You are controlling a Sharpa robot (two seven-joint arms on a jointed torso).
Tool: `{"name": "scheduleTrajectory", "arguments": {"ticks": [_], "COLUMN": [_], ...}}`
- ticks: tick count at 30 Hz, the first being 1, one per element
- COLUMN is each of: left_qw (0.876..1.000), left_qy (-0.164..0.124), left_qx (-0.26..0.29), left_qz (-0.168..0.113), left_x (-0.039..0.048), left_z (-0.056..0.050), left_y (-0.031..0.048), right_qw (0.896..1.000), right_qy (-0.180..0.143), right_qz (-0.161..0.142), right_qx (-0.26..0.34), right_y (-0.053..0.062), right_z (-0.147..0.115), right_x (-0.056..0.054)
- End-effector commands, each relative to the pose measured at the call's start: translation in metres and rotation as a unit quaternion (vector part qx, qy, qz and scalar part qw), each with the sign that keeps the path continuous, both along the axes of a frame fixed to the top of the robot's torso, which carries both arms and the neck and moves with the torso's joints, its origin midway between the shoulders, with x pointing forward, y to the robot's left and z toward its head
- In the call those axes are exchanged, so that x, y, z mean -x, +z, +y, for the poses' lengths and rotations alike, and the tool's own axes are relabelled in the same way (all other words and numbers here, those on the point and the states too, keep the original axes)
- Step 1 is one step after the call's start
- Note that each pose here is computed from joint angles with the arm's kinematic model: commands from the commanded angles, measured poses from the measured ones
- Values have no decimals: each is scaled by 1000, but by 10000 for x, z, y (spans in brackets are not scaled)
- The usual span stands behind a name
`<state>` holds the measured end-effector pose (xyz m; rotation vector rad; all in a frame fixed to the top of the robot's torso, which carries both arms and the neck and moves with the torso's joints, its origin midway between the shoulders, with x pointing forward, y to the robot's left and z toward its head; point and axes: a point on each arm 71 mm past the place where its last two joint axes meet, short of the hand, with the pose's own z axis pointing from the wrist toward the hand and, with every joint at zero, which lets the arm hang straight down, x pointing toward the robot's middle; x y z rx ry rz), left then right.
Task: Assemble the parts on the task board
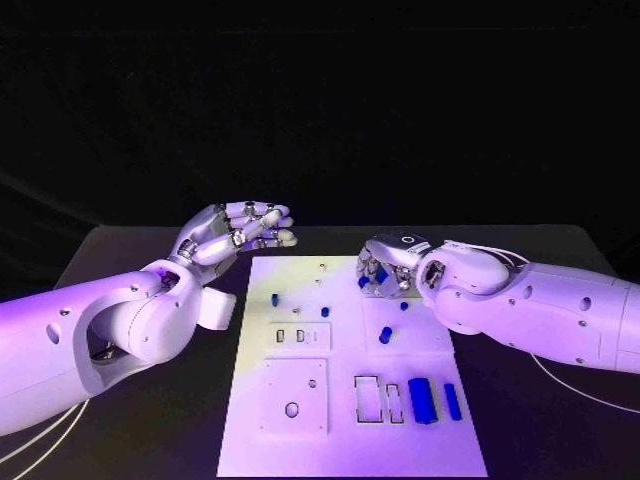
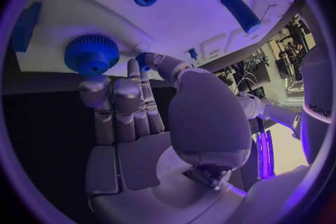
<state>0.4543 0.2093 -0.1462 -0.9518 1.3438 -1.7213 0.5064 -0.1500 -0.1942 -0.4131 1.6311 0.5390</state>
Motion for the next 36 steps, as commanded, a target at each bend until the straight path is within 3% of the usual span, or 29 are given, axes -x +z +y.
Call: {"name": "scheduleTrajectory", "arguments": {"ticks": [1, 7, 16, 27, 36], "left_qw": [1000, 1000, 999, 999, 999], "left_qy": [-5, 10, 33, 35, 29], "left_qx": [5, 3, 6, 6, 7], "left_qz": [-1, 3, 15, 17, 13], "left_x": [-12, -55, -106, -123, -161], "left_z": [9, 84, 167, 161, 106], "left_y": [9, -10, -38, -36, 17], "right_qw": [1000, 999, 998, 999, 1000], "right_qy": [-14, -20, -23, -14, -14], "right_qz": [-18, -24, -33, -28, -5], "right_qx": [-18, -28, -39, -36, -26], "right_y": [52, 146, 265, 269, 186], "right_z": [6, 50, 216, 449, 548], "right_x": [2, -28, -160, -251, -273]}}
